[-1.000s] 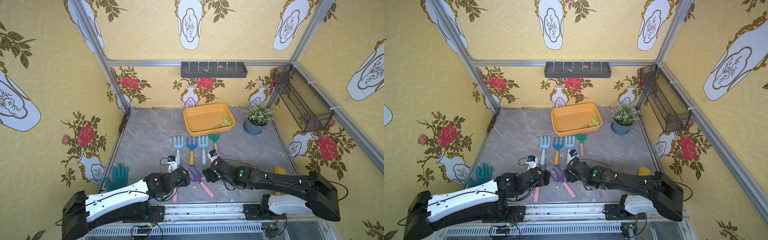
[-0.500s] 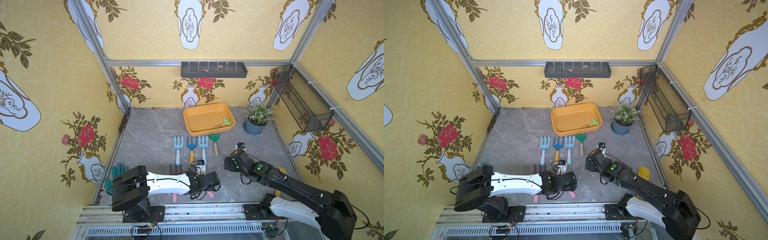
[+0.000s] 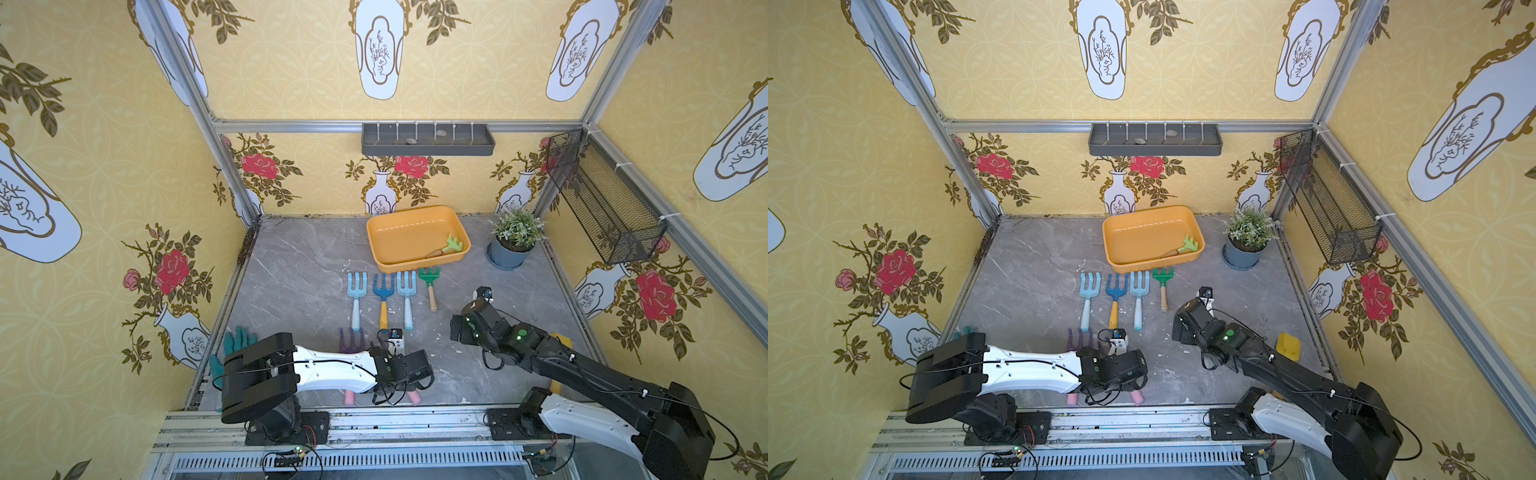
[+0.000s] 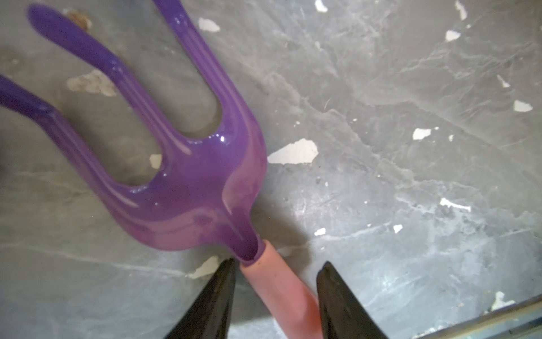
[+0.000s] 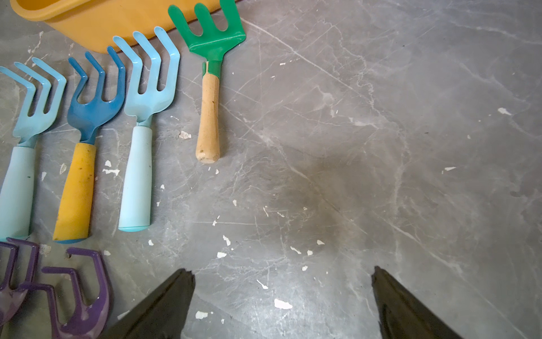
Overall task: Take the hand rake out of the storage box
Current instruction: Adjust the rake at the center of the board.
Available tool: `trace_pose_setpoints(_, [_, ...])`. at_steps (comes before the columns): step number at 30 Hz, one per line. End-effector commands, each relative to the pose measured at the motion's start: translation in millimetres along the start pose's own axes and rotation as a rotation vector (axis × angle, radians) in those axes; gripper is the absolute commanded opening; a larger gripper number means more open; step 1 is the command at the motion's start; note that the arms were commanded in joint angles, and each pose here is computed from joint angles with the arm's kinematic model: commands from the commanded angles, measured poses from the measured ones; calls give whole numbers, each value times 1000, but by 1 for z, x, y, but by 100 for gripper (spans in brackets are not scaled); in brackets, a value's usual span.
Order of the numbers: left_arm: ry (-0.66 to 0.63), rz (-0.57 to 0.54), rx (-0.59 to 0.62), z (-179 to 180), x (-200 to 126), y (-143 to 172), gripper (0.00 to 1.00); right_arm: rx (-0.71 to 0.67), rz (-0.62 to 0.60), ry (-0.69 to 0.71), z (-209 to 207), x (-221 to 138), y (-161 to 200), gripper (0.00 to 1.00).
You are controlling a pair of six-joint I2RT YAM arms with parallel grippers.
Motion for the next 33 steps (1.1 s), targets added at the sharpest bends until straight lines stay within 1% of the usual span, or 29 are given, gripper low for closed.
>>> trace_pose_setpoints(1, [-73,22,-8,21,-3,8,39,6,-12,-4,1,1,-1,98])
trace_pose_setpoints(5, [-102,22,3,33,-4,10,33,4,-7,-6,1,3,0,98])
trace_pose_setpoints(7, [-109,38,27,32,-1,10,26,2,-2,-3,2,4,1,98])
trace_pose_setpoints(11, [-115,55,59,30,2,11,22,0,1,5,2,6,1,97])
trace_pose_setpoints(16, [-134,52,51,38,-1,11,24,-3,3,9,2,7,1,98])
trace_pose_setpoints(22, [-155,41,8,53,-3,13,22,-4,5,5,3,8,1,97])
trace_pose_setpoints(26, [-137,36,8,49,-1,10,20,-8,10,6,4,10,2,98])
trace_pose_setpoints(29, [-166,38,11,47,0,8,23,-10,14,5,4,11,2,98])
trace_pose_setpoints(33, [-170,31,-12,51,2,7,23,-15,18,6,5,12,3,97])
Point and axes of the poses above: each gripper's point midway between its finger pads, its own x axis out along the fingers, its own z axis along the line the jaws close on, y = z × x, the point moved 6 cm from there along -x, back along the fingers, and after that the axes turned 8 degrees about x, right-handed, at the moved point
